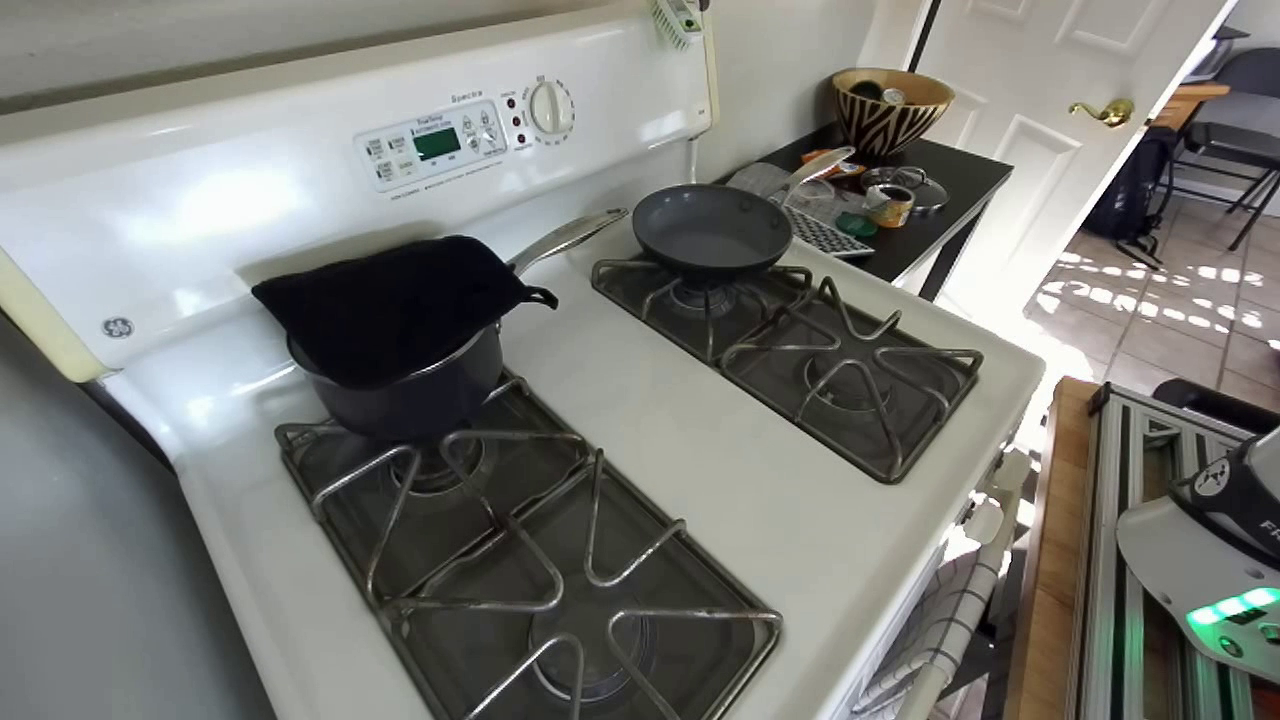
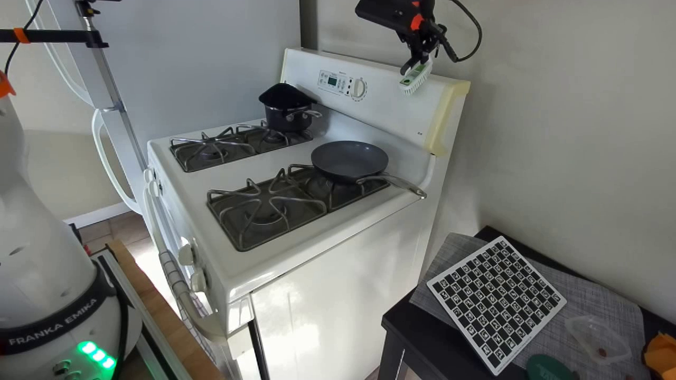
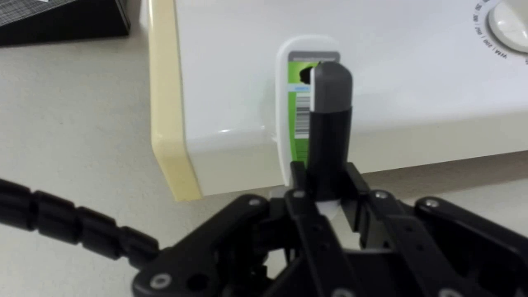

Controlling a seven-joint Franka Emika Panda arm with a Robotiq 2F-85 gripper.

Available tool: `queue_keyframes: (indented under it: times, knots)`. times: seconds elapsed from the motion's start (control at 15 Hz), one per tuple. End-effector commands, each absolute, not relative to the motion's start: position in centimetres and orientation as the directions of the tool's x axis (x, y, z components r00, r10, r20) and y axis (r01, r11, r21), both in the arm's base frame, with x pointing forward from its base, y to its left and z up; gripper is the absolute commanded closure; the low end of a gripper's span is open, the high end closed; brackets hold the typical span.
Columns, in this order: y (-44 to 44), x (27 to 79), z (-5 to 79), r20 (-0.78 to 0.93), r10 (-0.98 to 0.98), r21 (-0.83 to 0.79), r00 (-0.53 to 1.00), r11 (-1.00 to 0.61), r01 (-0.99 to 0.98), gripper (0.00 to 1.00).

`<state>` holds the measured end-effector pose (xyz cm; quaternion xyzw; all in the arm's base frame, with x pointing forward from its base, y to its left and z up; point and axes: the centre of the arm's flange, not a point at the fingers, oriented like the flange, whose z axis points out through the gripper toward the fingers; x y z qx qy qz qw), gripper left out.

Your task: Brush the top of the stove.

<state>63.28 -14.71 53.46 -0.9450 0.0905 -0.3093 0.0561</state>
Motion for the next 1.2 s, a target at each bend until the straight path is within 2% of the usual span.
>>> queue_keyframes:
  times: [0.0, 1.13]
  knots:
    - [-12.4, 64.3, 52.8, 0.558, -0.216, -0.180, 0.802, -0.974, -0.137, 0.96]
    - [-3.0, 68.4, 51.3, 0.534, -0.207, -0.225, 0.820, -0.969, -0.099, 0.96]
